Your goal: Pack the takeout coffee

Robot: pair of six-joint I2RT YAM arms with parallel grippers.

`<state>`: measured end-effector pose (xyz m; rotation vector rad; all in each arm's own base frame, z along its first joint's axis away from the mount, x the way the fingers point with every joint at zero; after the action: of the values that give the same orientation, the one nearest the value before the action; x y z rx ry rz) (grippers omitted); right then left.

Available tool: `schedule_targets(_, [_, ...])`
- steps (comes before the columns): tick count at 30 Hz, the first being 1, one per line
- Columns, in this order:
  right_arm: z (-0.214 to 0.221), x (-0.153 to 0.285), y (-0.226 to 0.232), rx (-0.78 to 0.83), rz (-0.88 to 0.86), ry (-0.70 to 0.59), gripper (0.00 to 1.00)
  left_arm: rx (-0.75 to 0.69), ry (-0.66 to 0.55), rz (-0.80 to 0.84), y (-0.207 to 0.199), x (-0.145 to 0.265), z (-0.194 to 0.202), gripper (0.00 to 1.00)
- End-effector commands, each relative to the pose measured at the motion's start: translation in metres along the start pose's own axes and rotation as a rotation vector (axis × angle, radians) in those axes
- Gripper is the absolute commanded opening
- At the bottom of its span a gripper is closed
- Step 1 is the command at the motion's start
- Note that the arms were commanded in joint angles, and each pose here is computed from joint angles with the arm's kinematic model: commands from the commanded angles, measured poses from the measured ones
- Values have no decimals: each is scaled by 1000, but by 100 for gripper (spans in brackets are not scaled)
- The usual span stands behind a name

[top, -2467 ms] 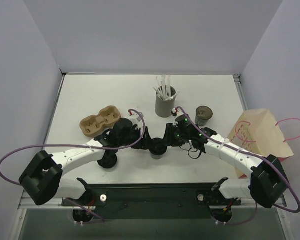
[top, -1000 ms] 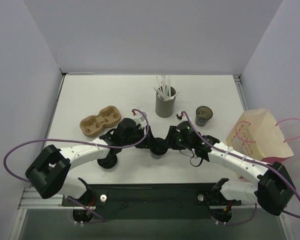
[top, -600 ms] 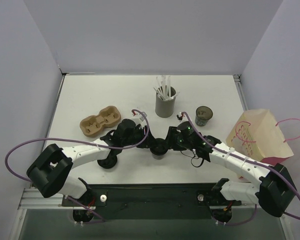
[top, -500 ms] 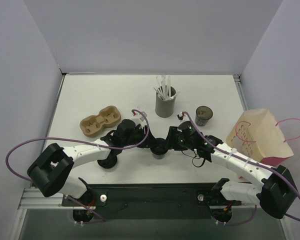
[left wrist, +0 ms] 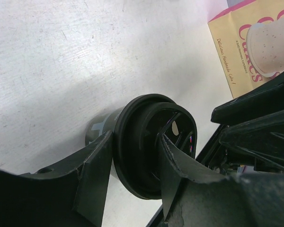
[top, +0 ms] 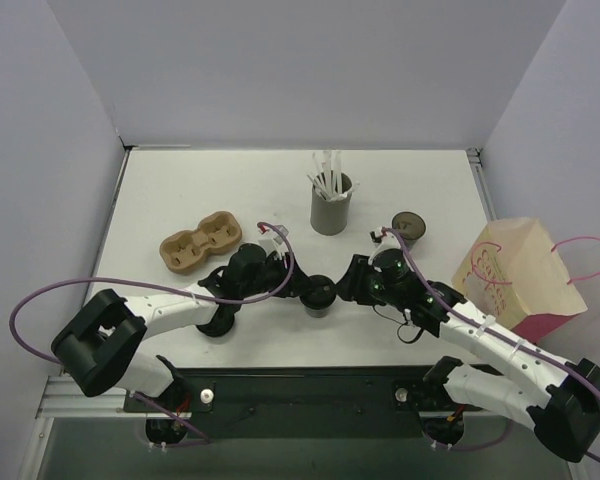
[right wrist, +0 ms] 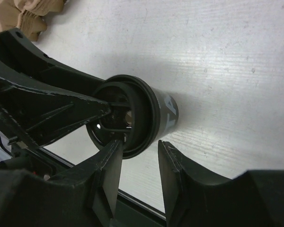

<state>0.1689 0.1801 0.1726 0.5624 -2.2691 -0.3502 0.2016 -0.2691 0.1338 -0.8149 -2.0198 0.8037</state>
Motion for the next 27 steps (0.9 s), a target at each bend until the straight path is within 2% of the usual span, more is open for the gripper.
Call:
schedule_targets(1, [13,-3,-6,-106,-11,-18,35,23,122,-251,55,13,39,50])
schedule_targets(12, [20,-17,-6,-134,-41,-17,34,68,102,-253,53,16,39,50])
schedule_targets(17, [12,-12,-5,-116,-20,-34,34,74,74,-239,37,22,28,56])
schedule_targets(25, [4,1,-1,-154,-36,-91,54,57,26,-186,10,28,7,61])
schedule_targets(27, [4,1,0,-167,-40,-98,55,55,24,-182,8,27,5,61])
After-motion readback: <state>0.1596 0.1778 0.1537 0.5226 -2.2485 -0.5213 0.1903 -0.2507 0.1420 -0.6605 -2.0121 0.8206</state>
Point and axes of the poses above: each gripper's point midway between its finger pads, its own x axis back along the fingers, its own y axis along the line the jaws close on, z = x × y, the point moved 7 cm from there along x, back along the fingers, and after that the axes turned 9 degrees about x, right-handed, at the moved point
